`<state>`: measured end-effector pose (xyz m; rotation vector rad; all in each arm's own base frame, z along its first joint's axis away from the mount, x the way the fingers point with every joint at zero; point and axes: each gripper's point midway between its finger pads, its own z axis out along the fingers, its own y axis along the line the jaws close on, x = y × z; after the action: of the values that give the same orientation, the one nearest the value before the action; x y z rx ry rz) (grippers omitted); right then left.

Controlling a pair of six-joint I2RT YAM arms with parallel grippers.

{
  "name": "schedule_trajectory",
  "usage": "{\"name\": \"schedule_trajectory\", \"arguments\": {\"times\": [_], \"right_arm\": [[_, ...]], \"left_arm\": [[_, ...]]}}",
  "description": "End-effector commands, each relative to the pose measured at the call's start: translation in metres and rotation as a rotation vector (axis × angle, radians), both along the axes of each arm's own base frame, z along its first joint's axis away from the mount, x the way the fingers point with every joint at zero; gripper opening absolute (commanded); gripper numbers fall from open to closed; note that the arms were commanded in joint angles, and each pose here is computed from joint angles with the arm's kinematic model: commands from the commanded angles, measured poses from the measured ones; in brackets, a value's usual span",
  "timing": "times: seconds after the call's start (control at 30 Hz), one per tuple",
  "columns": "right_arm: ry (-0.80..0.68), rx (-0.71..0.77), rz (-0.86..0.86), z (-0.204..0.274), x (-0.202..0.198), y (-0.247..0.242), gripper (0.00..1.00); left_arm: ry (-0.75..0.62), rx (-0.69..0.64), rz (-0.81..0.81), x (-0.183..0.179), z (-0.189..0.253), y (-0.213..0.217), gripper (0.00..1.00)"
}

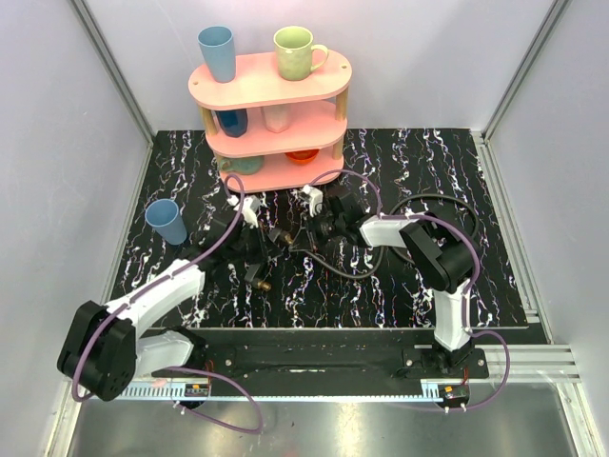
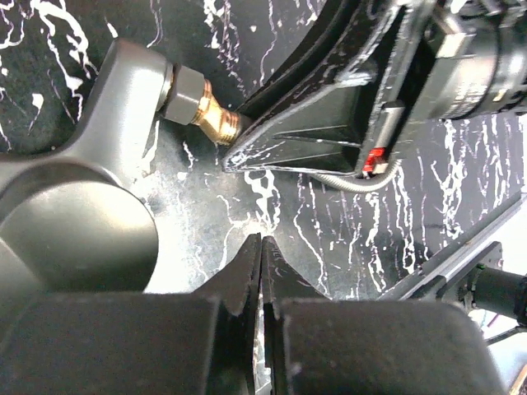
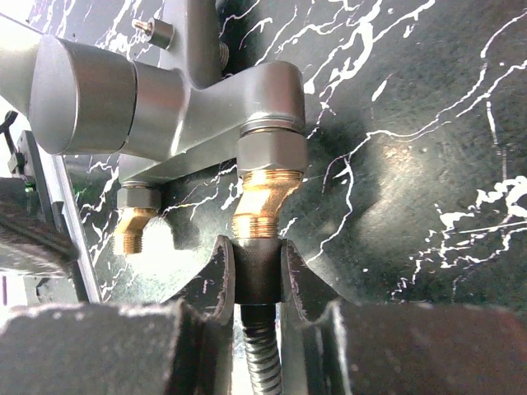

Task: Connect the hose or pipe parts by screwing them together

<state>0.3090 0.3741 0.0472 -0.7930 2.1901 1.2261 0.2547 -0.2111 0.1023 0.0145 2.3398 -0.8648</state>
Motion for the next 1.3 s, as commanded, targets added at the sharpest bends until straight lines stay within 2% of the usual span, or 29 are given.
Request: {"name": "schedule_trajectory", "arguments": {"times": [0.0,0.03,0.07,0.17,0.33,0.43,0.47,0.5,0.53,0.57,0.63,0.67,0.73,0.77,0.8,0.93,1.0,1.03,1.13,1.27], "right_arm": [[-0.058,0.054,-0.056,0.022,0.026,0.003,0.13],[-0.062,0.044,-0.060,0.021,0.028,0.002,0.16],[-0.059,0.026,-0.066,0.018,0.030,0.001,0.26],[-0.068,-0.021,-0.073,0.010,0.035,-0.003,0.41],[-0.103,-0.103,-0.112,0.002,0.049,-0.014,0.52],[-0.130,-0.124,-0.133,0.014,0.055,-0.021,0.65],[-0.158,-0.115,-0.140,0.029,0.057,-0.022,0.71],[-0.182,-0.123,-0.141,0.035,0.059,-0.025,0.94],[-0.177,-0.141,-0.138,0.040,0.054,-0.028,1.00],[-0.219,-0.120,-0.147,0.065,0.058,-0.029,1.00],[-0.203,-0.175,-0.164,0.073,0.051,-0.041,1.00],[-0.231,-0.159,-0.182,0.096,0.050,-0.044,1.00],[-0.215,-0.172,-0.232,0.111,0.045,-0.054,1.00],[-0.225,-0.159,-0.262,0.128,0.040,-0.059,1.00],[-0.210,-0.168,-0.327,0.134,0.041,-0.067,1.00],[-0.179,-0.175,-0.472,0.158,0.027,-0.095,1.00],[-0.206,-0.123,-0.447,0.180,0.011,-0.098,1.00],[-0.202,-0.123,-0.423,0.176,0.002,-0.101,1.00],[-0.239,-0.076,-0.368,0.188,-0.021,-0.107,1.00],[-0.246,-0.133,-0.454,0.177,-0.018,-0.124,1.00]], "left_arm": [[-0.124,-0.058,-0.016,0.013,0.055,-0.008,0.00],[-0.125,-0.054,-0.014,0.014,0.062,-0.007,0.00],[-0.134,-0.048,-0.016,0.014,0.067,-0.006,0.00],[-0.152,-0.022,-0.009,0.013,0.084,-0.001,0.00],[-0.194,0.028,0.021,0.010,0.108,0.016,0.06],[-0.213,0.057,0.029,0.005,0.116,0.026,0.14],[-0.221,0.069,0.029,0.004,0.118,0.028,0.21],[-0.231,0.079,0.041,0.004,0.121,0.033,0.26],[-0.228,0.090,0.049,0.001,0.122,0.036,0.30],[-0.243,0.093,0.057,-0.001,0.126,0.040,0.41],[-0.251,0.107,0.079,-0.004,0.130,0.047,0.49],[-0.269,0.104,0.087,-0.007,0.135,0.050,0.53],[-0.279,0.110,0.106,-0.010,0.141,0.056,0.63],[-0.284,0.111,0.111,-0.011,0.144,0.058,0.72],[-0.299,0.105,0.116,-0.013,0.149,0.060,0.92],[-0.313,0.102,0.140,-0.018,0.156,0.067,0.96],[-0.299,0.126,0.165,-0.018,0.148,0.072,0.96],[-0.289,0.142,0.173,-0.016,0.144,0.074,0.96],[-0.231,0.223,0.203,-0.005,0.122,0.082,0.95],[-0.159,0.371,0.160,0.017,0.102,0.086,0.93]]}}
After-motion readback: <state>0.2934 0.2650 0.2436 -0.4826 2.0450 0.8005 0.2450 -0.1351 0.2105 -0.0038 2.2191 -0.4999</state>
